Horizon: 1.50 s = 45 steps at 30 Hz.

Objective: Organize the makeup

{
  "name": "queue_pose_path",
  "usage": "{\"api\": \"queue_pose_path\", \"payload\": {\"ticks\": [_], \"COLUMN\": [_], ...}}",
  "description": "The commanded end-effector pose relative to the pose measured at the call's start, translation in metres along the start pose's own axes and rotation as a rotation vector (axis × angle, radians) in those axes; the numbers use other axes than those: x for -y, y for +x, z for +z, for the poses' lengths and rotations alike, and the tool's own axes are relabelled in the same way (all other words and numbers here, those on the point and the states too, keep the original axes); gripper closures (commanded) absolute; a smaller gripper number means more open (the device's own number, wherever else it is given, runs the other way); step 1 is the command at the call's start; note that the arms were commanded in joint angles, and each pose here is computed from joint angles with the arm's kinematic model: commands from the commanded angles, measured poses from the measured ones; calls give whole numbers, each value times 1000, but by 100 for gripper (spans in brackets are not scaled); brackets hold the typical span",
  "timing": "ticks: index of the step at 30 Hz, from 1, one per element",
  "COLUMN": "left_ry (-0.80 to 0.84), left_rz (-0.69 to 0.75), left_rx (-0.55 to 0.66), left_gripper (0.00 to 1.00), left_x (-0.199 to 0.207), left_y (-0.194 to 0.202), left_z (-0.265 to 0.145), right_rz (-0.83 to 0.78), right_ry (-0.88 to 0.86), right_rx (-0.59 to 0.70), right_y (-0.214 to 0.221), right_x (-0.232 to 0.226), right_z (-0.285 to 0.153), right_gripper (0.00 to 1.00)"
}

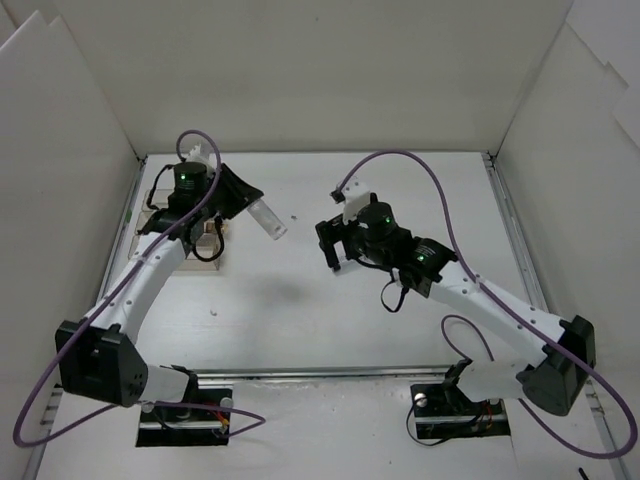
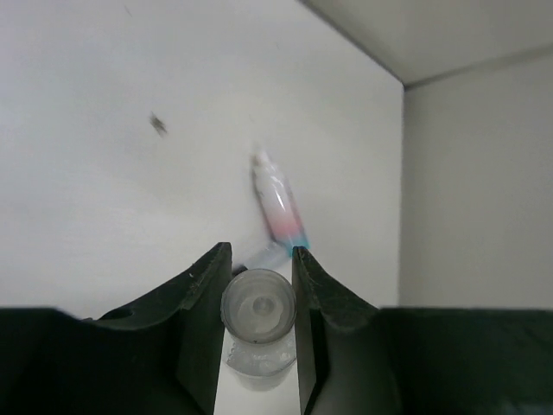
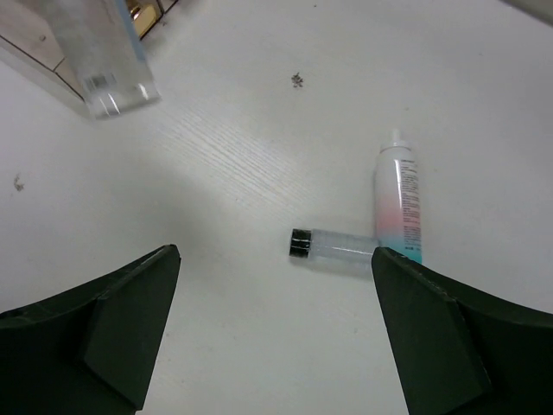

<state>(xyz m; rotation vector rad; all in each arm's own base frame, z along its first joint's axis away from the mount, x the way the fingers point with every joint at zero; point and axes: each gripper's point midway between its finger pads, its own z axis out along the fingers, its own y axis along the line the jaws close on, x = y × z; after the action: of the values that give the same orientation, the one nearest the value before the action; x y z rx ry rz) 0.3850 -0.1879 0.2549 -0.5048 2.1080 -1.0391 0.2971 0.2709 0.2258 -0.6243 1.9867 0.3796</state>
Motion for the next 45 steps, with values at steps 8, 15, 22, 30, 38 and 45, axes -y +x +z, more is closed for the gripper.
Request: {"api": "queue_pose_path", "payload": {"ticks": [8, 15, 22, 30, 38, 45], "left_ry": [-493, -632, -676, -688, -697, -690], "left_rz": [534, 566, 587, 593, 573, 570], "left_rx": [551, 596, 617, 659, 667, 675], "left_gripper": [100, 100, 100, 100, 100, 100], "left_x": [-44, -100, -125, -147, -174, -179], "left_y": [-133, -149, -156, -156, -143, -135], "left_z": [-108, -90, -70, -53, -33, -22], "right_rz": [76, 84, 93, 111, 109, 111], "right_ry": [137, 165, 195, 225, 240, 242], "right_rx": [53, 28, 11, 2, -22, -44], "right_y": [6, 20, 32, 36, 40, 45], "right_x": [47, 58, 69, 78, 83, 85], "right_z": [-35, -44, -57, -66, -71, -73], "right_gripper": [9, 9, 10, 10, 10, 10]}}
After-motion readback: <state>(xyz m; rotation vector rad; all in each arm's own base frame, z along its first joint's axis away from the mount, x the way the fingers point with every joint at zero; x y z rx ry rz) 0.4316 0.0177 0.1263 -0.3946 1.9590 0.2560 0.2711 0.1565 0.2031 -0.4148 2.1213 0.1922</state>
